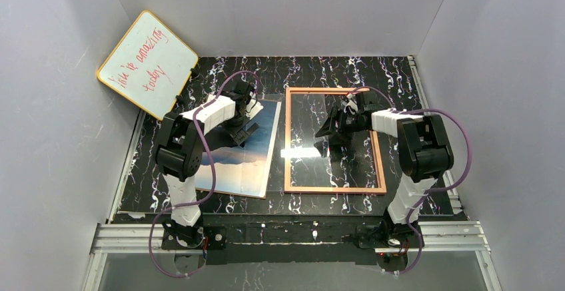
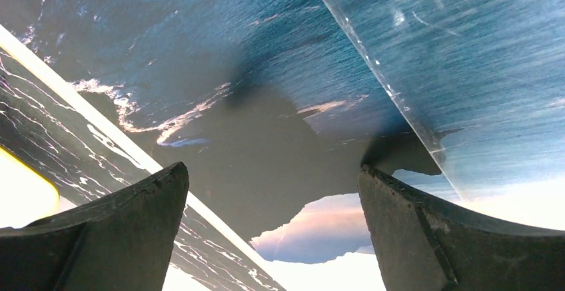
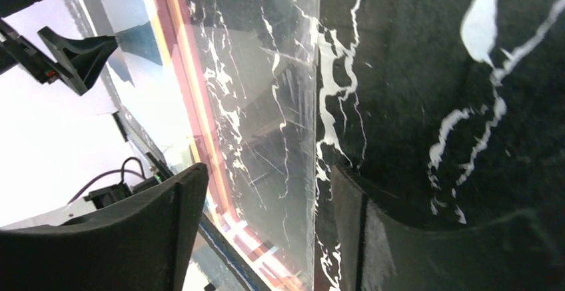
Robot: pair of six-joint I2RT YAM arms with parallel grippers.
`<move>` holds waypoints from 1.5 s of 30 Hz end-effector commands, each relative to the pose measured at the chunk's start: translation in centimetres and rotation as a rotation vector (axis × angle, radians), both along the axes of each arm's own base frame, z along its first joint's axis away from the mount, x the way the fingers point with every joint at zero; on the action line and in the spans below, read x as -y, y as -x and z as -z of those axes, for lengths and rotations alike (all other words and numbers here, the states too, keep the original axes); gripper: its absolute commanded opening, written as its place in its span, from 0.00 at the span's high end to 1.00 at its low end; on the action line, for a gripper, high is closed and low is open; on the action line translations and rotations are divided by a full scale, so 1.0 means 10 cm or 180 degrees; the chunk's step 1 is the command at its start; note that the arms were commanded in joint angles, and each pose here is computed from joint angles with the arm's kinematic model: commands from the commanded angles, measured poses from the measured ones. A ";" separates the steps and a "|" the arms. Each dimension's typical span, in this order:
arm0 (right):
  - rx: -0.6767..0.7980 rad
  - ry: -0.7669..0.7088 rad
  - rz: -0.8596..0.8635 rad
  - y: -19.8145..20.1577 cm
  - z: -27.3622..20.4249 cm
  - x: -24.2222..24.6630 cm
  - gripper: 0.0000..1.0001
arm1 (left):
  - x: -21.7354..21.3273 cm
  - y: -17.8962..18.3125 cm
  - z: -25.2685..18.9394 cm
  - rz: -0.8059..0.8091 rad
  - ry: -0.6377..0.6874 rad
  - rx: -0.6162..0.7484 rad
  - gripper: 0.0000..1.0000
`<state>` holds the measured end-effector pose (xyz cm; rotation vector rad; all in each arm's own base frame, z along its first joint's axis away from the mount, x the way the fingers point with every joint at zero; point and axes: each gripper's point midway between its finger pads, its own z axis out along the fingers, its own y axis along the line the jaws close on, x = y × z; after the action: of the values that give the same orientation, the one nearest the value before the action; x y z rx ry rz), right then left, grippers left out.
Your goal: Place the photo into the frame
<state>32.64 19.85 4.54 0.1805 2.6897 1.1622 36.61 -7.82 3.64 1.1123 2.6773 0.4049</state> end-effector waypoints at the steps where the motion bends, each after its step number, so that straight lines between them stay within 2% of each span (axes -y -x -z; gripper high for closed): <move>1: 0.0002 -0.0433 -0.0108 -0.04 -0.03 -0.14 0.27 | 0.08 0.09 0.20 -0.0060 0.0085 -0.0155 0.03; 9: -0.0090 -0.0974 -0.0151 0.01 -0.09 -0.30 0.55 | 0.04 0.14 0.33 -0.0023 0.0002 -0.0250 0.03; 13: -0.0041 -0.1341 -0.0225 0.02 -0.27 -0.38 0.86 | -0.01 0.16 0.38 0.0005 -0.0078 -0.0268 0.03; 16: 0.0163 -0.1362 -0.0249 -0.04 -0.42 -0.38 0.99 | -0.07 0.16 0.38 0.0037 -0.0175 -0.0251 0.03; 23: 0.0497 -0.0572 -0.0118 -0.18 -0.86 -0.14 0.99 | -0.29 -0.01 0.19 -0.0040 -0.0270 -0.0080 0.02; 25: 0.0639 -0.0476 -0.0028 -0.19 -1.11 -0.03 0.99 | -0.22 -0.09 0.01 -0.0064 -0.0133 0.0021 0.02; 31: 0.0969 -0.0391 0.0286 -0.23 -1.69 0.36 0.99 | 0.49 -0.12 -0.50 -0.0018 0.0570 0.0126 0.02; 38: 0.1078 0.0136 0.0545 -0.07 -1.93 0.75 0.99 | 1.49 0.08 -0.40 -0.0061 0.1387 -0.0217 0.04; 45: 0.1083 0.0306 0.0568 0.03 -2.06 0.96 0.99 | 2.09 0.07 -0.31 0.0049 0.1591 -0.0302 0.09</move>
<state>33.09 11.31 23.42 0.2412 2.3763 0.9865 36.69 -26.10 6.36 1.0587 2.5916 -0.2032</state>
